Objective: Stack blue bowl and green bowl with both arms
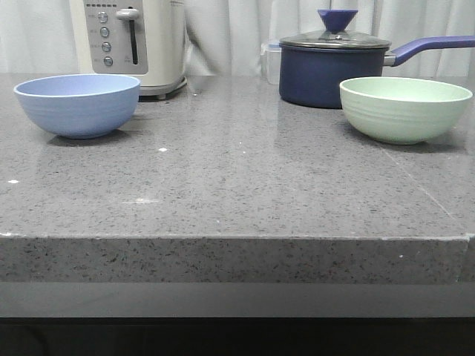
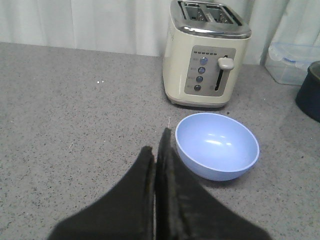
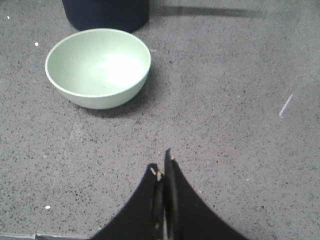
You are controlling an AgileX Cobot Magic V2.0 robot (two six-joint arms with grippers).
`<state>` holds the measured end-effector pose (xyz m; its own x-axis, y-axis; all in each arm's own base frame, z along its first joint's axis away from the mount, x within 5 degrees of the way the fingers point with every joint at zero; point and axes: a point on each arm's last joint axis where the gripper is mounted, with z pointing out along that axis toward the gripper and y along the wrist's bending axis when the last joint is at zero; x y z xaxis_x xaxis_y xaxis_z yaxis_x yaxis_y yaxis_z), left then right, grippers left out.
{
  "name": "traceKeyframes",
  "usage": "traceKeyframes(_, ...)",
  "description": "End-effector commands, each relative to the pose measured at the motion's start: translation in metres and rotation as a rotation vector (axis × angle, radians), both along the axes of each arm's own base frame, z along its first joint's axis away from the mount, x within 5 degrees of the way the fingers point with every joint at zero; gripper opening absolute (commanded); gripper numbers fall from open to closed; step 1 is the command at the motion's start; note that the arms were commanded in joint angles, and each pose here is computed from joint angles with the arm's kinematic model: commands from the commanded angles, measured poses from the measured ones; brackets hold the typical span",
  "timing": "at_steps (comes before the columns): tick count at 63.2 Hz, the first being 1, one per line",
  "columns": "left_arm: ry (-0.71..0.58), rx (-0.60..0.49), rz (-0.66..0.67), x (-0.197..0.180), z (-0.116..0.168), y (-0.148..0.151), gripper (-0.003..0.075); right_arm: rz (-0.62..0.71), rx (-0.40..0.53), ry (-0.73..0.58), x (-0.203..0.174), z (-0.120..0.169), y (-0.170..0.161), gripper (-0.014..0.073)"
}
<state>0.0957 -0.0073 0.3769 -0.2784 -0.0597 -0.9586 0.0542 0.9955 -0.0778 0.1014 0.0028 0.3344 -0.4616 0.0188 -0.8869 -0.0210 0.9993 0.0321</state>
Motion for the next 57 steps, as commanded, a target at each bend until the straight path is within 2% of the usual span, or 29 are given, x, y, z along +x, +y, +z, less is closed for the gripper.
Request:
traceKeyframes(1, -0.063, -0.015, 0.003, 0.007, 0.012, 0.0, -0.002, -0.006, -0.02, -0.054, 0.008, 0.009, -0.001, -0.0063)
traceKeyframes(10, -0.002, 0.022, 0.013, 0.018, 0.006, 0.001, -0.0015, -0.005, -0.02, -0.026, 0.011, 0.006, -0.001, -0.0059)
traceKeyframes(13, 0.015, 0.029, 0.014, 0.021, 0.004, 0.001, 0.0025, -0.005, -0.02, -0.021, 0.011, 0.006, -0.001, -0.0032)
traceKeyframes(15, 0.025, 0.029, 0.014, 0.024, 0.003, 0.0, 0.0073, -0.005, -0.02, -0.019, 0.011, 0.006, -0.001, 0.002)
traceKeyframes(19, 0.036, 0.03, 0.014, 0.027, 0.002, 0.0, 0.0217, -0.004, -0.02, -0.017, 0.011, 0.006, -0.001, 0.0169)
traceKeyframes(23, 0.043, 0.031, 0.014, 0.029, 0.001, 0.0, 0.0394, -0.004, -0.02, -0.019, 0.011, 0.006, -0.001, 0.0345)
traceKeyframes(26, 0.046, 0.031, 0.013, 0.03, 0.0, 0.0, 0.0486, -0.005, -0.02, -0.027, 0.011, 0.007, -0.001, 0.0479)
traceKeyframes(29, 0.051, 0.031, 0.013, 0.031, 0.0, 0.0, 0.0531, -0.005, -0.02, -0.031, 0.011, 0.007, -0.001, 0.0557)
traceKeyframes(34, 0.051, 0.027, 0.012, 0.032, 0.0, 0.0, 0.053, -0.003, -0.01, -0.022, 0.011, 0.006, -0.001, 0.0609)
traceKeyframes(43, 0.045, -0.002, -0.023, 0.032, 0.0, -0.005, 0.0505, -0.001, 0.008, -0.026, 0.011, 0.007, 0.0, 0.0603)
traceKeyframes(51, 0.032, 0.027, -0.137, 0.03, 0.001, -0.019, 0.0473, 0.001, 0.014, 0.016, 0.024, 0.009, 0.0, 0.0603)
traceKeyframes(57, 0.013, 0.034, -0.238, 0.027, 0.002, -0.031, 0.0452, 0.009, 0.036, 0.097, 0.042, 0.013, 0.002, 0.0603)
